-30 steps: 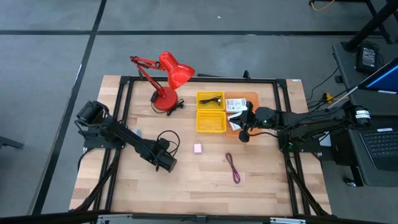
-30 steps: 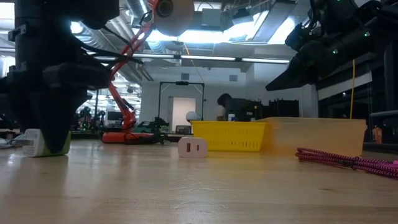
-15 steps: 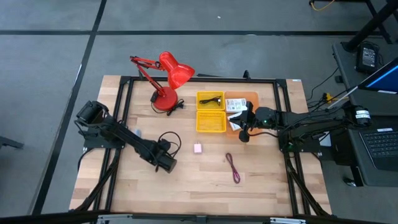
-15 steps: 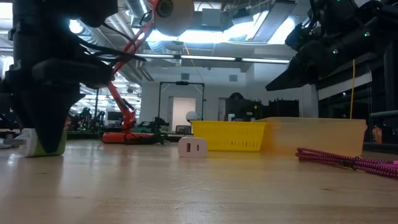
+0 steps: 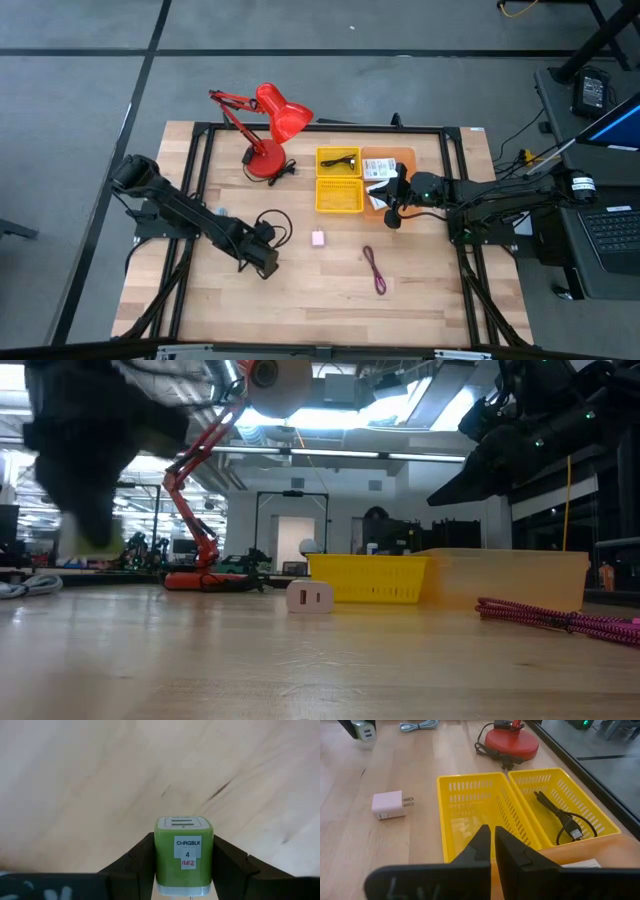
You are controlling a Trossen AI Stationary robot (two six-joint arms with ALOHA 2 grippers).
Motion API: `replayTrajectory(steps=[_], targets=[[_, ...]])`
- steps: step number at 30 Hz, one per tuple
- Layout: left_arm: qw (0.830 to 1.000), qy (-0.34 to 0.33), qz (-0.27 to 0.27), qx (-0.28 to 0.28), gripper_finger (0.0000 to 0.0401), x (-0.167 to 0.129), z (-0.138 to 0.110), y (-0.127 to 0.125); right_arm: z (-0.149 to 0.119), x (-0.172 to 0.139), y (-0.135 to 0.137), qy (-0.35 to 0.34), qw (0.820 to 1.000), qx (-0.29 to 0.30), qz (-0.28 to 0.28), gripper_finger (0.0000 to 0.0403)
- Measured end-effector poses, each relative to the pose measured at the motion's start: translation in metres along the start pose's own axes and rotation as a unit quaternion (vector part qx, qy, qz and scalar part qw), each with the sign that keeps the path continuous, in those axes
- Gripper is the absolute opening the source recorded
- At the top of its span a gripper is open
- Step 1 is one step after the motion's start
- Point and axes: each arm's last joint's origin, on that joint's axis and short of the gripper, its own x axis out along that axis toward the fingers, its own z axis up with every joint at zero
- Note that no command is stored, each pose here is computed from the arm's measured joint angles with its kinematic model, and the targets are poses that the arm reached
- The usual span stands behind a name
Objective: Pick and place items into bin
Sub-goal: Put the green charger adapter into the bottom yellow bin
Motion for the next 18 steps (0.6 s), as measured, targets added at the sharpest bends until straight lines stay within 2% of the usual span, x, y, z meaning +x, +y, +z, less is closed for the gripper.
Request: replayTrajectory(steps=[8,13,18], targets=[[0.987,-0.126,-0.007,0.103,0.0144,-0.029,0.009,0.007,0.000,0.000,0.000,0.000,1.000,0.000,0.000,0.0010],[0.962,-0.211,-0.018,0.173,0.0144,-0.039,0.017,0.001,0.000,0.000,0.000,-0.001,1.000,0.000,0.000,0.0010],[0.934,-0.270,-0.062,0.226,0.0144,-0.045,0.026,-0.012,0.000,0.000,0.000,-0.002,1.000,0.000,0.000,0.0010]])
